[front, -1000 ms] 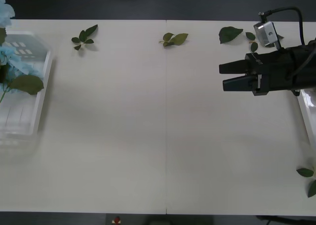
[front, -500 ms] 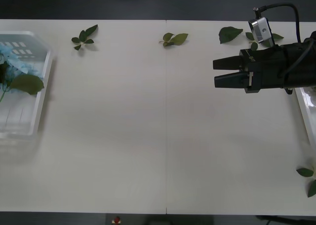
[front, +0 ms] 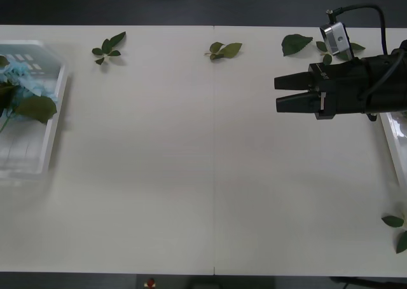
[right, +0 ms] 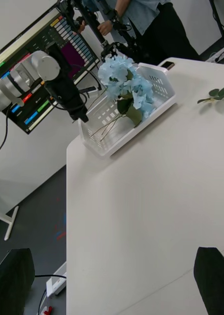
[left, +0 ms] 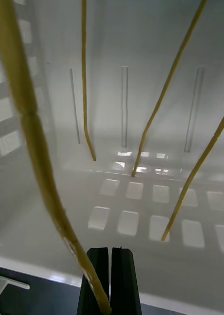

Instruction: Put the red flowers into the right box and the blue flowers into the left box

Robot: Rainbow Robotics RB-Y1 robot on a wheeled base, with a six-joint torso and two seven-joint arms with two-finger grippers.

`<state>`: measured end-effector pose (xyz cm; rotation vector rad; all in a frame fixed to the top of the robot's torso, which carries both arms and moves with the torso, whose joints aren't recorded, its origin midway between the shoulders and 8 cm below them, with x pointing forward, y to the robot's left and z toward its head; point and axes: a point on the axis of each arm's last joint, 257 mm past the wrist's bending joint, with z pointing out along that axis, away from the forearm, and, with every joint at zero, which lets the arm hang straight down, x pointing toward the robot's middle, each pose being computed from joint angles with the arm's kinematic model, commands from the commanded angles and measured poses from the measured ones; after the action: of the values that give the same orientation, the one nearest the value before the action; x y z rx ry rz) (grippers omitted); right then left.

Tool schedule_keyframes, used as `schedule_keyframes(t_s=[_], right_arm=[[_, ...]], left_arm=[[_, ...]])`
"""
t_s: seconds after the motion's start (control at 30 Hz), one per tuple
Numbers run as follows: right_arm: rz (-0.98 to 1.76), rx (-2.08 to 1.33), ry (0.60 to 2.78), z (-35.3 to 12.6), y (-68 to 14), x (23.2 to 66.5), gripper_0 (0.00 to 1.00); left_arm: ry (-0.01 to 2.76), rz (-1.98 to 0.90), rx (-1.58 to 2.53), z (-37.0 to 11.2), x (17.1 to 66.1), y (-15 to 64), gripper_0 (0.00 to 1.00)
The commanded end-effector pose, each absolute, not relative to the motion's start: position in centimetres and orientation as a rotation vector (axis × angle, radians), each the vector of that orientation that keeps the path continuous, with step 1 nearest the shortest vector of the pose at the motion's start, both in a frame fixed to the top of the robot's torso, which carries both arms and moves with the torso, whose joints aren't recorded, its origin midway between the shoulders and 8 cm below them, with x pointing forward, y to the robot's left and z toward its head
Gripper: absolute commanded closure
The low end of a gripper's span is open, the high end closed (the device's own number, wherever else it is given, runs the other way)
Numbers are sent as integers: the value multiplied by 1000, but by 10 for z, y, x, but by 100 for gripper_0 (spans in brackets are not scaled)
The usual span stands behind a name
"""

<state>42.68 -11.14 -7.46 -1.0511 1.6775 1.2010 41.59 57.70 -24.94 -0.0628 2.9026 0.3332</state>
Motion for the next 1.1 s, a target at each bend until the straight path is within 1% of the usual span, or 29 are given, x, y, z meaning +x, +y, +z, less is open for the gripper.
schedule_keyframes(t_s=[0.03, 0.07, 0.1, 0.13, 0.23, 0.43, 0.73, 0.93, 1.1], right_arm=[[1153, -1091, 1637, -58, -113, 429, 16], [1153, -1091, 1637, -58, -113, 429, 20], [1153, -1091, 1637, -58, -113, 429, 25], [1153, -1091, 1637, -58, -113, 429, 28], [1153, -1091, 1637, -58, -113, 429, 32], [1153, -1091, 1637, -58, -113, 429, 32], [1153, -1091, 1637, -58, -113, 429, 31], [1153, -1091, 1637, -58, -113, 429, 32], [1153, -1091, 1637, -58, -113, 429, 31]], left_arm=[[2857, 342, -37, -233, 430, 577, 98], [2849, 343, -32, -231, 431, 577, 68], [2841, 345, -22, -228, 433, 577, 19], [2835, 344, -19, -226, 434, 577, 0], [2817, 341, 23, -219, 438, 576, 0], [2767, 342, 150, -195, 448, 576, 0], [2724, 290, 340, -133, 440, 561, 0], [2649, 217, 579, -102, 436, 525, 0], [2513, 71, 858, -88, 438, 470, 0]])
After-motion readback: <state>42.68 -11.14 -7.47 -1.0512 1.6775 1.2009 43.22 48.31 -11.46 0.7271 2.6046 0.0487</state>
